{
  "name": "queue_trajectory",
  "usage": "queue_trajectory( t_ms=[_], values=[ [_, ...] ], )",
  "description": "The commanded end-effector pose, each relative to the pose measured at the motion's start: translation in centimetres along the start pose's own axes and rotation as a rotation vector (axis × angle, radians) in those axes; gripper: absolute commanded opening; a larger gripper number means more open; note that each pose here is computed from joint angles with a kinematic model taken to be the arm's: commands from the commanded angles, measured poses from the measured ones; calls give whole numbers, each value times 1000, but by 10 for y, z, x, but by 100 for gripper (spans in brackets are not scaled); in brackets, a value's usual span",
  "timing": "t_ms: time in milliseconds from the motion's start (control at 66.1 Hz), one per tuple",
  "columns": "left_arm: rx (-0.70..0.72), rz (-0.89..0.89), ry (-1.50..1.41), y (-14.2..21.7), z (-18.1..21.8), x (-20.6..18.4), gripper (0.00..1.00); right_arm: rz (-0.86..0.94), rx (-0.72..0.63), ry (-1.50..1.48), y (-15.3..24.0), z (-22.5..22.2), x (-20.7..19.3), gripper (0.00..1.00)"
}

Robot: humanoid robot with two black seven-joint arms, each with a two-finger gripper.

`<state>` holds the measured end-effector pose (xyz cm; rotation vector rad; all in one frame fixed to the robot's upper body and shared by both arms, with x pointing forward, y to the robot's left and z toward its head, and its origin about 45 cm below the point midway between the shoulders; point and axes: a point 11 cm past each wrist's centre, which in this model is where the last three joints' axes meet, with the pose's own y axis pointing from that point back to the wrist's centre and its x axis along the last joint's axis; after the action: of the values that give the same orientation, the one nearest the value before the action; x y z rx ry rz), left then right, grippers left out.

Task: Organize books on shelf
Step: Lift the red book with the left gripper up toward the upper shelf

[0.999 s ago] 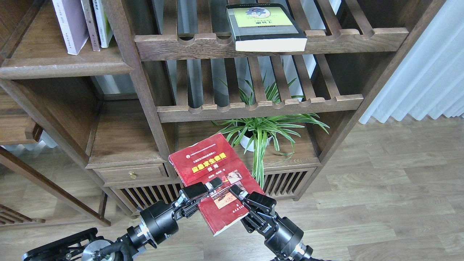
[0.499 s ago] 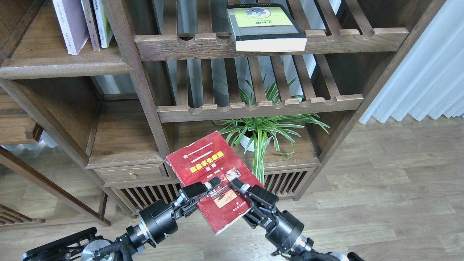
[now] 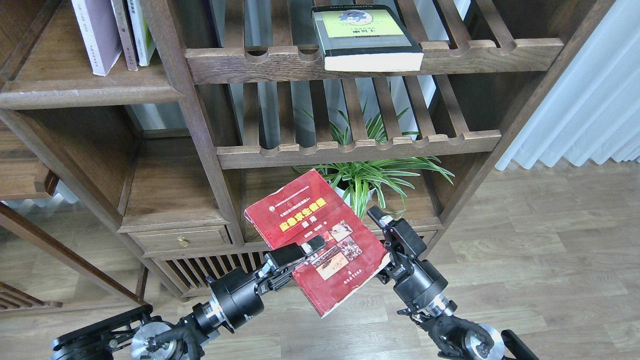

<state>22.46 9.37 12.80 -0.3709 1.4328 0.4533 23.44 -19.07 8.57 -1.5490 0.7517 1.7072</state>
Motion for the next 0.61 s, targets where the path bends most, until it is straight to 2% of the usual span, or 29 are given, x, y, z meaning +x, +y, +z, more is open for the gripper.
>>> queue_trajectory(
  t_ms=[0, 136, 348, 530, 590],
  values=[
    [12, -43, -8, -15, -2, -12, 7, 45, 18, -18, 1, -7, 5, 99],
    [9, -84, -24, -27, 4, -25, 7, 117, 94, -51, 5, -18, 14, 99],
    [29, -150, -14, -49, -5, -43, 7, 128, 106, -54, 4, -20, 15, 99],
    [41, -263, 6, -81, -16, -77, 7, 131, 105, -56, 3, -19, 16, 99],
    [48, -326, 1, -97, -17, -99, 7, 130, 102, -56, 3, -19, 16, 99]
  ],
)
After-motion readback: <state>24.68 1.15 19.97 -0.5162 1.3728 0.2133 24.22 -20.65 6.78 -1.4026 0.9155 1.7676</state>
